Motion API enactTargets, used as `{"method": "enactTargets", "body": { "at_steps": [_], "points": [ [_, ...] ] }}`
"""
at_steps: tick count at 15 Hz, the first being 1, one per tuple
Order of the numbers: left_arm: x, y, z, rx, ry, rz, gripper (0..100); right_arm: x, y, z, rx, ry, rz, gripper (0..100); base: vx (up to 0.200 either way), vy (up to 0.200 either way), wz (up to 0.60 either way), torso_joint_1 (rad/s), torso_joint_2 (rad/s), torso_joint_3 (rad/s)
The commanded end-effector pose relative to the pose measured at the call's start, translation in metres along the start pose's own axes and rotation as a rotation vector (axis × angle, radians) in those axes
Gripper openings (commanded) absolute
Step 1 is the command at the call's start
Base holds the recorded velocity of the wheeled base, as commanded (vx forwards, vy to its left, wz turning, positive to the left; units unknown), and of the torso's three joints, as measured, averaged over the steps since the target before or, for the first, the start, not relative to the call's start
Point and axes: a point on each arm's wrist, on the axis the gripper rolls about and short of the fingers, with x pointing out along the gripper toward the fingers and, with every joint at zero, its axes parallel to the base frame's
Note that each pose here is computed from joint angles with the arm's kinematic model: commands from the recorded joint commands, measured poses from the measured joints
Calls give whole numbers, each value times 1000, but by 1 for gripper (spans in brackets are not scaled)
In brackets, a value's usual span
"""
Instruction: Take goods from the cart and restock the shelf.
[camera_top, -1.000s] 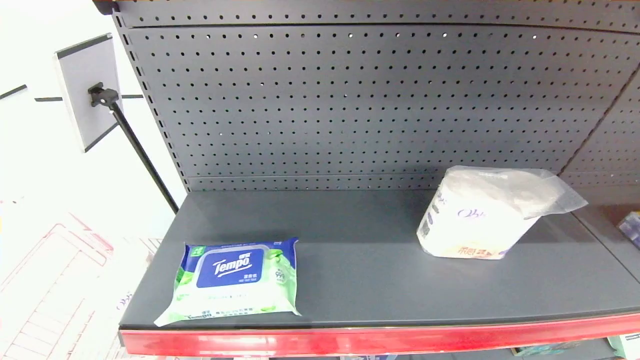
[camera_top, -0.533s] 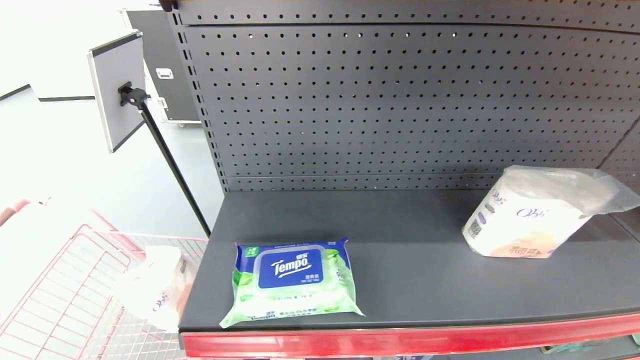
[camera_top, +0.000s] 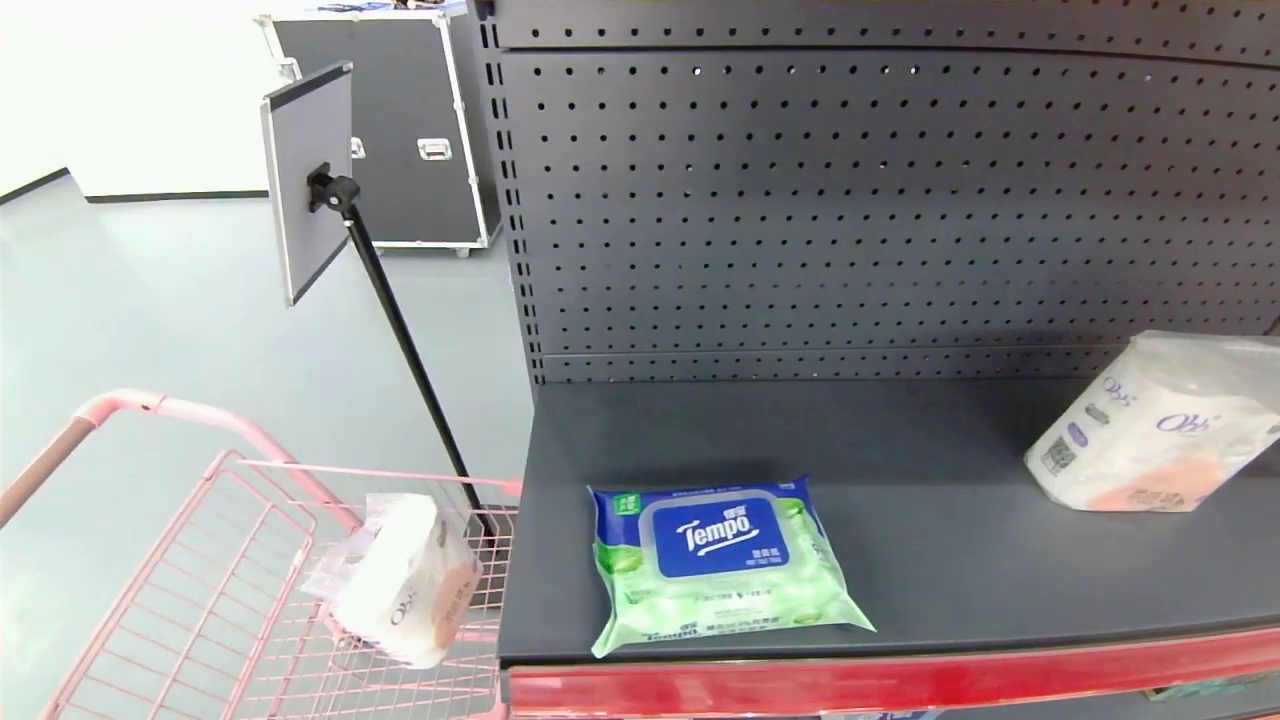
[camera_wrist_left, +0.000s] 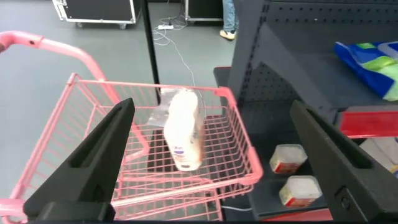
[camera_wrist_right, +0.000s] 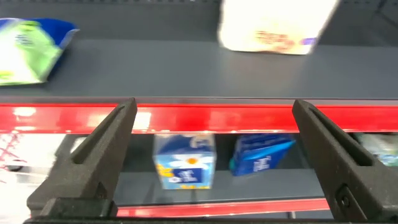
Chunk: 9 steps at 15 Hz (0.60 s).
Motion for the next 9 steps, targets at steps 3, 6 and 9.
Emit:
{"method": "enactTargets", "body": {
  "at_steps": [3,6,9],
  "points": [
    [0,0,0,0,1,0,100,0,0,0,0,0,0,100,0,200,0,4,9,2],
    [0,0,0,-2,1,0,100,0,0,0,0,0,0,100,0,200,0,4,1,1],
    [0,0,0,0,1,0,100,0,0,0,0,0,0,100,0,200,0,2,-1,1]
  ]
}}
